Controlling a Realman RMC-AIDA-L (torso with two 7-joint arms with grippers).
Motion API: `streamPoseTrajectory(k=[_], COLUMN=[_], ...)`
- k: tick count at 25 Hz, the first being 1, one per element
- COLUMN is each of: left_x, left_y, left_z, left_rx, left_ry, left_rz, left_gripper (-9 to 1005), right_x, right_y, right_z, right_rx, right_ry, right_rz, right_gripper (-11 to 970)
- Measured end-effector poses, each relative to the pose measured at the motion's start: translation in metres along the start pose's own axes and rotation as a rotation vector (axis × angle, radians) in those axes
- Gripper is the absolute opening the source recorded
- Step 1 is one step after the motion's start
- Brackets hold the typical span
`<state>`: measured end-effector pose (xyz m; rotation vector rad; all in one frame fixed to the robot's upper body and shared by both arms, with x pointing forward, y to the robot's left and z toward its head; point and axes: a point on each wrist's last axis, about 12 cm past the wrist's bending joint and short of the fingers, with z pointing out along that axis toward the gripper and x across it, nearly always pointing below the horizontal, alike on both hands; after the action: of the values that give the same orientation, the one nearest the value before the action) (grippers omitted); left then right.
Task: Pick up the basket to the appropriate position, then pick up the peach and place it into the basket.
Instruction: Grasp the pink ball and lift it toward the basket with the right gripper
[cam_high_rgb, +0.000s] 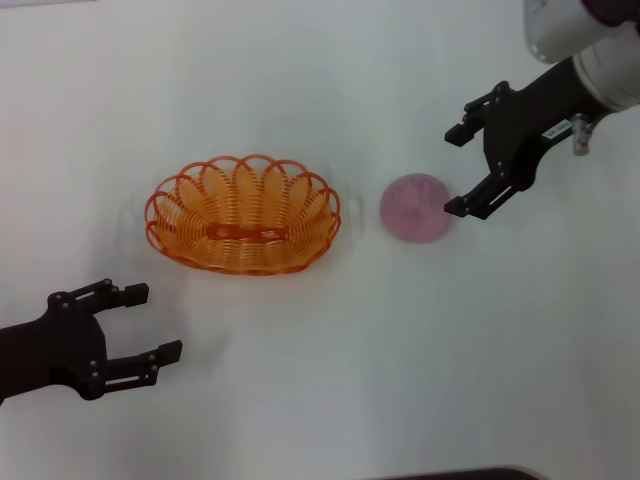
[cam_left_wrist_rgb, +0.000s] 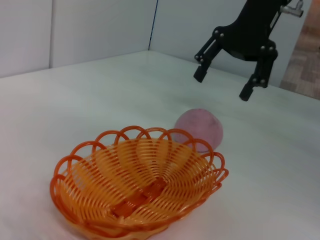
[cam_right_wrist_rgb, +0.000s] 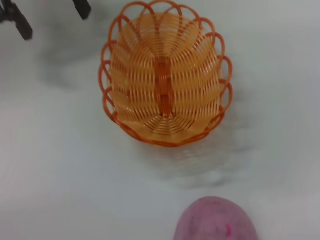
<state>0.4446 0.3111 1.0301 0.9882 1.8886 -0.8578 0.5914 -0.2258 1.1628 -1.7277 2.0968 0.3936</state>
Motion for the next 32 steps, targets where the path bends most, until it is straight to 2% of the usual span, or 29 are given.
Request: streamPoseTrajectory(k=[11, 22, 32], left_x=[0.0, -0.002, -0.003], left_y=[0.0, 0.001, 0.001], left_z=[0.0, 0.002, 0.001], left_rx=[-0.002, 0.006, 0.005], left_ry=[0.002, 0.001, 0.0], left_rz=[-0.006, -0.002, -0.002], left_gripper=[844, 844, 843], right_x=[-0.009, -0.001, -0.001], right_y=[0.0, 0.0, 0.0], right_z=[0.014, 0.052, 0.055], right_rx=[0.007, 0.0, 0.007], right_ry=[-0.039, -0.004, -0.011], right_rz=[-0.016, 0.001, 0.005], right_gripper=[946, 945, 945])
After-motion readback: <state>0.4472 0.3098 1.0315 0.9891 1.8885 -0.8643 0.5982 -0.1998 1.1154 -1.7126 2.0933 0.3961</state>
